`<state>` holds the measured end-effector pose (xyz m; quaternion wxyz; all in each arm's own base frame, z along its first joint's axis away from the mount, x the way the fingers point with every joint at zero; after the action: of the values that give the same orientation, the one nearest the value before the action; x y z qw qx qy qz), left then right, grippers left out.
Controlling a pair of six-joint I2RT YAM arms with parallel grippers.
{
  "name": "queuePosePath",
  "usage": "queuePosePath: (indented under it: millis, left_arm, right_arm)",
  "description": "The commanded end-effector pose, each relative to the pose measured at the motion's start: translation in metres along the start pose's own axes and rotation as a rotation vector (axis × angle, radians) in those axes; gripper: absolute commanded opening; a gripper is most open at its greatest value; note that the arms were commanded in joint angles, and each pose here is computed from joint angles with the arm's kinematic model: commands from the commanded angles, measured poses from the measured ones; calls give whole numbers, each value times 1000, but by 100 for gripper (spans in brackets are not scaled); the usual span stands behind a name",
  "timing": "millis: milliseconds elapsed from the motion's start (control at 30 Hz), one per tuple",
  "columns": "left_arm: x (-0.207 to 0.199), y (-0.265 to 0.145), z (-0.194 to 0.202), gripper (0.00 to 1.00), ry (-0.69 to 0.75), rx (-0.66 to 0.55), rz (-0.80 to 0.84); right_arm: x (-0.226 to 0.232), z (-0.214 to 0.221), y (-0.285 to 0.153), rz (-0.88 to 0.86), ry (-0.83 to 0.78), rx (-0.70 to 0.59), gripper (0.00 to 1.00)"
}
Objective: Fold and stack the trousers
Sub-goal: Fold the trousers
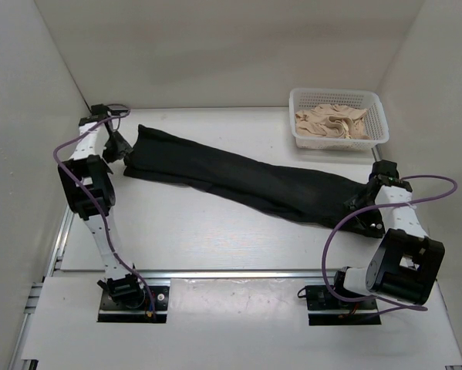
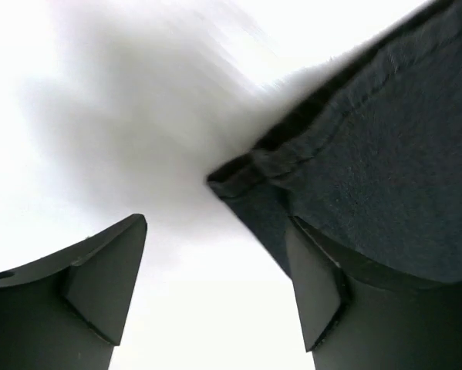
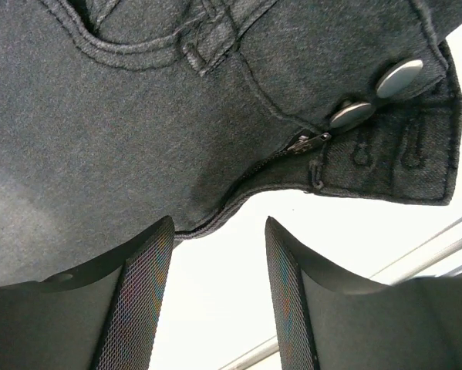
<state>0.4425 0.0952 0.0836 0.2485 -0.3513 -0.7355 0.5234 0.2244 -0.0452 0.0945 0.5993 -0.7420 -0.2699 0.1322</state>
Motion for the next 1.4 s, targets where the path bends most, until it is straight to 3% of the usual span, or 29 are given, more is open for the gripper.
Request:
queuePosePath:
  millis: [0,33,67,167,333,433,467,533,567,600,633,700,867,967,1133,1300,1333,1367]
  left_arm:
    - [7,-34,-17,84,-57,-85,51]
    - [3,-30,-17,87,-66,-78,68]
    - [-1,-23,-8,94,-61,-35,98]
    - [-13,-6,-1,99,-70,-8,123]
    - [-35,22,13,97,-56,65,149]
    - [-41,30,18,71,-67,87,151]
    - [-42,30,18,44,-79,88,150]
    - [-43,27,11,18,-81,66,152]
    - [-42,27,11,10,-81,62,144]
    - [-44,24,6,10,-82,49,152]
    - [-40,22,-3,10,-97,31,157]
    - [-34,3,-17,10,-114,-12,158]
    - [-9,-40,-61,10,-182,-134,159]
    - [10,-57,-66,10,-204,-162,147]
    - [47,-68,-53,10,-250,-165,76]
    - [92,-48,-10,10,-317,-86,-36]
    - [93,-43,-2,10,-314,-62,-47]
    - [98,-38,1,14,-328,-51,-46]
  right_arm:
    - [3,-9,-5,2,1,-27,56]
    - [4,-11,-5,-4,1,-34,58]
    - [5,-10,-5,-12,1,-27,67]
    - [5,-10,-1,-25,1,-27,74]
    - [11,-13,14,-60,2,8,74]
    - [17,-14,28,-76,10,38,67]
    - [20,-16,31,-89,10,36,59]
    - [21,-14,37,-92,10,49,47]
    - [21,-15,40,-91,10,51,40]
    - [20,-14,43,-82,1,62,22]
    - [24,-15,41,-97,1,62,11]
    - [28,-22,39,-107,-8,50,0]
    - [41,-36,9,-180,-32,-10,0]
    - [41,-36,-12,-213,-33,-38,0]
    - [20,-19,-35,-198,-30,-72,0]
    - [-7,11,-32,-145,5,-43,0]
    - [-12,18,-29,-141,5,-38,3]
    - [-12,22,-27,-145,4,-21,26]
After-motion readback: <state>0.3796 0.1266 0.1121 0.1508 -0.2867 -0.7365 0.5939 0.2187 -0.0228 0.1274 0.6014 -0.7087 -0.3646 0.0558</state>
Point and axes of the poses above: each gripper's point midway between its finger pads, its own y axis out along the fingers, its own x axis along the line the jaws close on, z = x × y, the point moved 3 cm from there along -y, back along the fingers
